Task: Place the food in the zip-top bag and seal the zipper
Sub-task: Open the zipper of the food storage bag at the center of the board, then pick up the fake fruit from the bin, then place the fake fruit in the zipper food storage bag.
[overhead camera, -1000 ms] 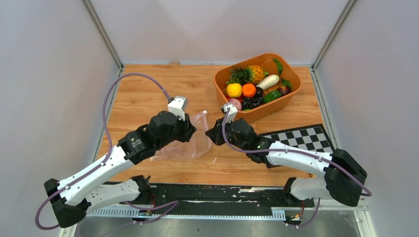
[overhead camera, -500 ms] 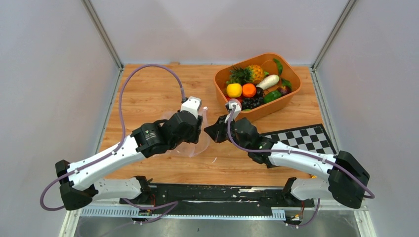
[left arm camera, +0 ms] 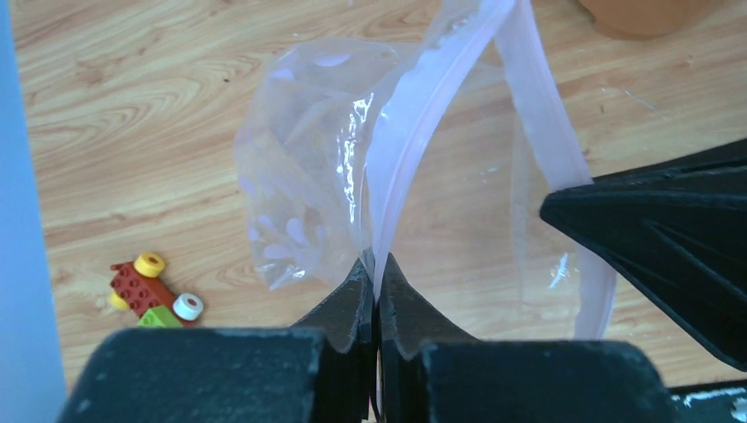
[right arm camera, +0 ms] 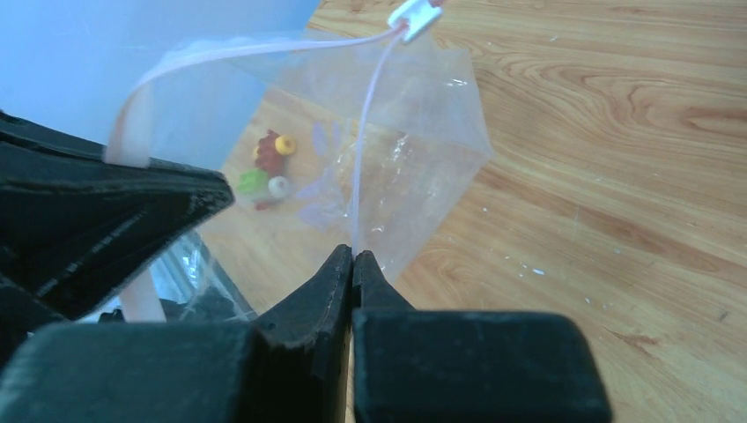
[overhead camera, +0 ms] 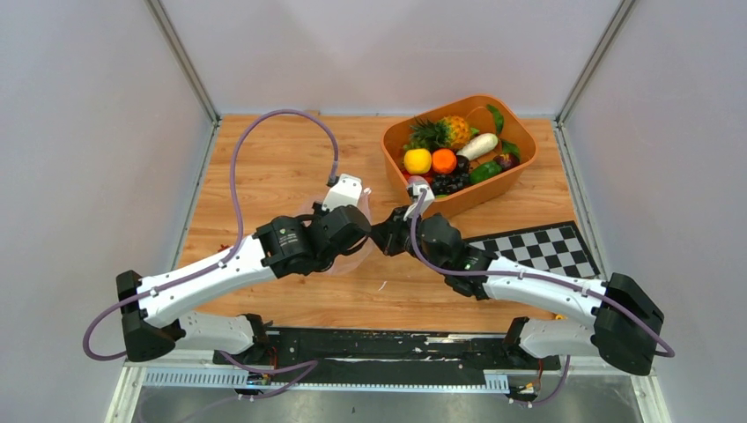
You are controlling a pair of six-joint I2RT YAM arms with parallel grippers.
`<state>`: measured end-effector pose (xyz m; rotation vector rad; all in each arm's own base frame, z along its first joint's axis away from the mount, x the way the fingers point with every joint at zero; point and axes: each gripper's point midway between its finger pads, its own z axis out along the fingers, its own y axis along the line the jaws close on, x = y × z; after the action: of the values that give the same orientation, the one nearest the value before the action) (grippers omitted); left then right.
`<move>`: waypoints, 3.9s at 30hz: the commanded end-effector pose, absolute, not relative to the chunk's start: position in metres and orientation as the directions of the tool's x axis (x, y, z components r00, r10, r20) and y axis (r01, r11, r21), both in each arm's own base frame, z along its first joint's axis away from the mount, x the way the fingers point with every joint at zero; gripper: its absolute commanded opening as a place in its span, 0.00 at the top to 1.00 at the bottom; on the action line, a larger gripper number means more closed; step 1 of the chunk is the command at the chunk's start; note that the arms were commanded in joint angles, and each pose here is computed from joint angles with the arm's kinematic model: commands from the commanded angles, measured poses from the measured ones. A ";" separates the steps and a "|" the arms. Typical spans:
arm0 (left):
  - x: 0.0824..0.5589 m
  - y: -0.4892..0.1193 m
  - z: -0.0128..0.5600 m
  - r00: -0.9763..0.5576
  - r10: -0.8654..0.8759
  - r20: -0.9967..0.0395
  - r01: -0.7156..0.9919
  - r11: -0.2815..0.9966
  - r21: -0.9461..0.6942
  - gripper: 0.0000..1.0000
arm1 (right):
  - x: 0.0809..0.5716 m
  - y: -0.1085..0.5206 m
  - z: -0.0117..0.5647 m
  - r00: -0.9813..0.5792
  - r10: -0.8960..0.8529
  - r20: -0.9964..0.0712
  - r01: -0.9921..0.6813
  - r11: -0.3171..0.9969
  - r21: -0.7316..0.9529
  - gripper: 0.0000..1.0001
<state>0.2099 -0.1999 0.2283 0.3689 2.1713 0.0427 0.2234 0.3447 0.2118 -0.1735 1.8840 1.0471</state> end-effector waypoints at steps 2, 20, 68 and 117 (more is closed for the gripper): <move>0.219 -0.175 0.261 -0.486 0.263 -0.834 0.132 0.965 0.227 1.00 | 0.243 0.329 0.224 -0.487 0.304 -0.819 -0.455 0.712 0.535 1.00; 0.236 -0.179 0.242 -0.556 0.240 -0.796 0.173 0.970 0.172 1.00 | 0.241 0.331 0.280 -0.471 0.125 -0.873 -0.624 0.653 0.430 0.65; 0.280 -0.207 0.223 -0.624 0.132 -0.770 0.269 0.962 -0.053 1.00 | 0.576 0.185 0.170 -0.246 0.964 -0.105 0.375 0.194 0.906 0.26; 0.260 -0.205 0.230 -0.585 0.083 -0.807 0.327 0.934 -0.142 0.99 | 0.188 0.277 0.243 -0.482 -0.414 -0.772 -0.864 0.370 0.341 0.90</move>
<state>0.2574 -0.2085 0.2129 0.3457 2.2393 -0.3191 0.1898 0.2761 0.2470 -0.9620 2.0696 1.1316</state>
